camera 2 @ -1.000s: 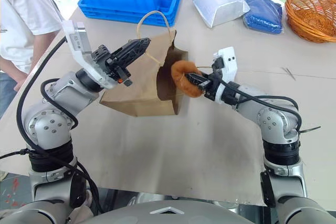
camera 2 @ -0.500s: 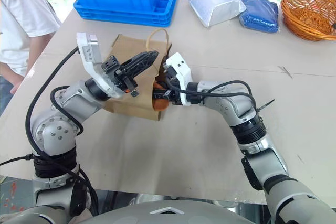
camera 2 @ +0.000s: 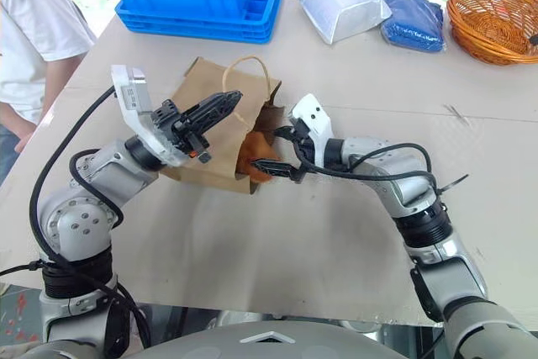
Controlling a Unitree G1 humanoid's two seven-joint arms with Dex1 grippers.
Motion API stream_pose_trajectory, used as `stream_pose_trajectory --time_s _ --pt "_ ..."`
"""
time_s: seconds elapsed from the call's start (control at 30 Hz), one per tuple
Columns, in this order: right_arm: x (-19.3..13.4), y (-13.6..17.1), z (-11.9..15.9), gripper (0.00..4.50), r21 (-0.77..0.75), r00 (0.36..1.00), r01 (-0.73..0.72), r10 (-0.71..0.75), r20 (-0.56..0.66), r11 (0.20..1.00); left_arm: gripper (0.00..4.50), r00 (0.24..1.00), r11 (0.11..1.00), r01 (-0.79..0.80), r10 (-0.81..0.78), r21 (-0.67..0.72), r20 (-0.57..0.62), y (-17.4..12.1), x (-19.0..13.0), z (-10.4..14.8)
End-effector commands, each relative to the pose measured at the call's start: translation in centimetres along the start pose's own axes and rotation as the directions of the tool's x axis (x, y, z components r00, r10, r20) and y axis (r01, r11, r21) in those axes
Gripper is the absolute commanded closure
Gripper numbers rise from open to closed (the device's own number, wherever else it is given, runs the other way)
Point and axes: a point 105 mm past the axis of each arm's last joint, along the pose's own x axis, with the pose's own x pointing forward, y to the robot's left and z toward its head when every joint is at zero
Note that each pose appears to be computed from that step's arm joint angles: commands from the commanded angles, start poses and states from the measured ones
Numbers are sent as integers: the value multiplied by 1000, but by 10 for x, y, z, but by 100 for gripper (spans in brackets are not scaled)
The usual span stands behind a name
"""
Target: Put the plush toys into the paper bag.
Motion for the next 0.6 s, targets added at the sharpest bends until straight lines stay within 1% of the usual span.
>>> stream_pose_trajectory --time_s 0.03,0.13,0.27,0.37,0.5,0.53,0.6 --pt "-11 4 13 6 -97 1000 -18 20 17 995 450 999 999 22 -24 49 36 -5 -4 13" --pt "-15 6 8 6 -79 999 -42 41 -17 996 450 999 998 21 -23 55 33 -4 -5 13" --pt "-8 9 -12 6 -57 992 -78 72 -108 995 450 999 998 24 -26 59 32 -4 -5 13" --pt "4 4 -25 88 -50 988 -76 68 -141 996 450 999 998 25 -27 60 31 -4 -5 13" --pt "15 -2 -35 267 -72 983 -75 61 -170 995 450 999 998 28 -29 61 28 -6 -5 13" --pt "17 -3 -34 321 -76 984 -74 61 -166 994 450 999 998 28 -30 60 26 -7 -5 12" --pt "19 -3 -32 392 -75 987 -79 67 -149 994 450 999 998 29 -31 59 25 -7 -5 12"
